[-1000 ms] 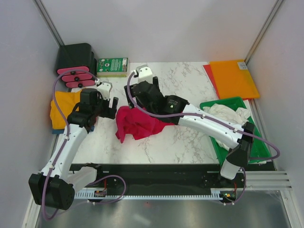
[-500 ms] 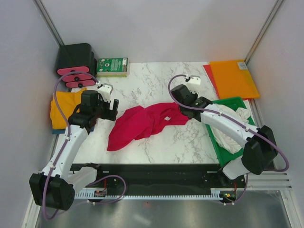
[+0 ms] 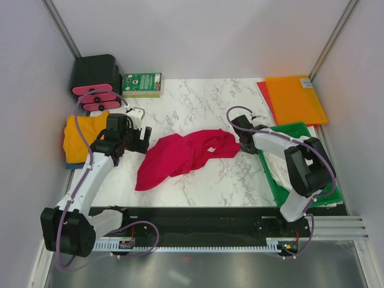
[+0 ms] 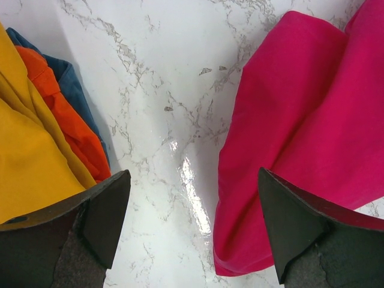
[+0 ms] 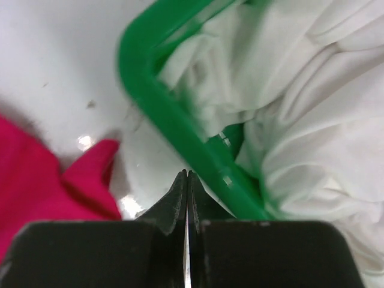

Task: Fold and stack the t-shirts
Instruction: Move the tshirt to the center of the board

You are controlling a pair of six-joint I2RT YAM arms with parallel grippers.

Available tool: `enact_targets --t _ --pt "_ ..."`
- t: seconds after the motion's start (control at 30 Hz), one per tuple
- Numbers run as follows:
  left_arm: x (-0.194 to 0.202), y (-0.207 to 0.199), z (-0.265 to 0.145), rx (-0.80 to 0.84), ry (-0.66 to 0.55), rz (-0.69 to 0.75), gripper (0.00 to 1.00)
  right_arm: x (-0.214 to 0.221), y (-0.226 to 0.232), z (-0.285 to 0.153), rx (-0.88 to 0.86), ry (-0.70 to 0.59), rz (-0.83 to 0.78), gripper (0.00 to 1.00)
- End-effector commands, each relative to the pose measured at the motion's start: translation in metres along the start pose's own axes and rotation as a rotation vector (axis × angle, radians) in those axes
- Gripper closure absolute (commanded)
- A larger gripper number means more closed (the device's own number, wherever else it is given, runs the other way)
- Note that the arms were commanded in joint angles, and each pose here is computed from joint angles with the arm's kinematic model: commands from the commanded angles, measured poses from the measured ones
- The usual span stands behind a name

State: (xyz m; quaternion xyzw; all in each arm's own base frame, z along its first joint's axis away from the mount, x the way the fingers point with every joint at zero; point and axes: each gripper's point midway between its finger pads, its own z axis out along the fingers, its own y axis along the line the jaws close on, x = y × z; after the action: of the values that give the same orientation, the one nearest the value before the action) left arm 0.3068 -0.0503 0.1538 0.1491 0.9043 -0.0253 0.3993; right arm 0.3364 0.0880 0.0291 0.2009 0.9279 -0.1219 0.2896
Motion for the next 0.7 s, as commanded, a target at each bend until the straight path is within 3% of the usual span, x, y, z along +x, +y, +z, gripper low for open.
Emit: enact_targets --t 0.0,0.23,0.67 --pt "-0.004 0.003 0.003 -0.004 -0.009 0.003 0.07 -0.013 -0.011 0.009 0.004 -0.006 0.122 1.00" --pt "0.000 0.004 0.008 -0.007 0.010 0.000 0.07 -0.012 -0.081 0.031 0.129 0.051 0.286 1.00" --pt "0.003 0.005 0.009 -0.016 0.019 -0.004 0.08 -0.009 -0.162 0.035 0.267 0.055 0.413 1.00"
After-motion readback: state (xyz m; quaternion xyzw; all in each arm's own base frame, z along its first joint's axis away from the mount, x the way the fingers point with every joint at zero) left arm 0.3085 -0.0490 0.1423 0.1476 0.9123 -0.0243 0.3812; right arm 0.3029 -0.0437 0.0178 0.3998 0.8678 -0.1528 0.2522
